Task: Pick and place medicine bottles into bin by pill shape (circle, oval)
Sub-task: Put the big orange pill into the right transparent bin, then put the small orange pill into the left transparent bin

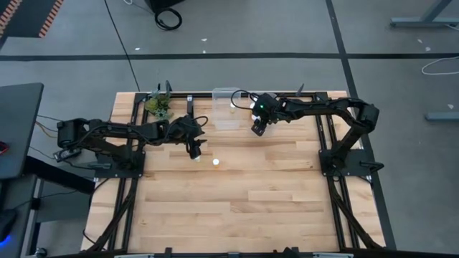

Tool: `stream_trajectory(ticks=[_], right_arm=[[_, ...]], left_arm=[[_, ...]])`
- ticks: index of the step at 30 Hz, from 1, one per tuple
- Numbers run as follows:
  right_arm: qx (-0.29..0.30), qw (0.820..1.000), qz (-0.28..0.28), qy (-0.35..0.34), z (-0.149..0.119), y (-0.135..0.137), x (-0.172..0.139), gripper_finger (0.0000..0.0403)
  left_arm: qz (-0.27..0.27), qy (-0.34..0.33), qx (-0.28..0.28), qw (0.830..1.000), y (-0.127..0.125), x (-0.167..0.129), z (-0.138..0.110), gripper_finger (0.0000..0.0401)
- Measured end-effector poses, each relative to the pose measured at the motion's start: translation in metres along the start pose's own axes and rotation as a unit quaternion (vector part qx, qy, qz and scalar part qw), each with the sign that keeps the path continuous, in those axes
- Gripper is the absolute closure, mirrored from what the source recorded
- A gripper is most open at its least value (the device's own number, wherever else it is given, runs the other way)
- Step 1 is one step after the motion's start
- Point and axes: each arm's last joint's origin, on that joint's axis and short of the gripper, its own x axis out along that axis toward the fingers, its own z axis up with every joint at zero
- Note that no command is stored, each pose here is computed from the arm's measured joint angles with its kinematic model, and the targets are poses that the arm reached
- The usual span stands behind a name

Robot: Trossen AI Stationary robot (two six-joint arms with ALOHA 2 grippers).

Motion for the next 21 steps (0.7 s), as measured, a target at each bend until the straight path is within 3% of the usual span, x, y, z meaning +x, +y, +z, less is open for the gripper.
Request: stream_trajectory(ticks=[21], right_arm=[[0.0, 1.0, -0.007, 0.018, -0.0035, -0.0027, -0.0031, 0.0157]], left_arm=[[0.0, 0.001, -0.003, 1.0, 0.0, 0.0, -0.0003, 0.0229]])
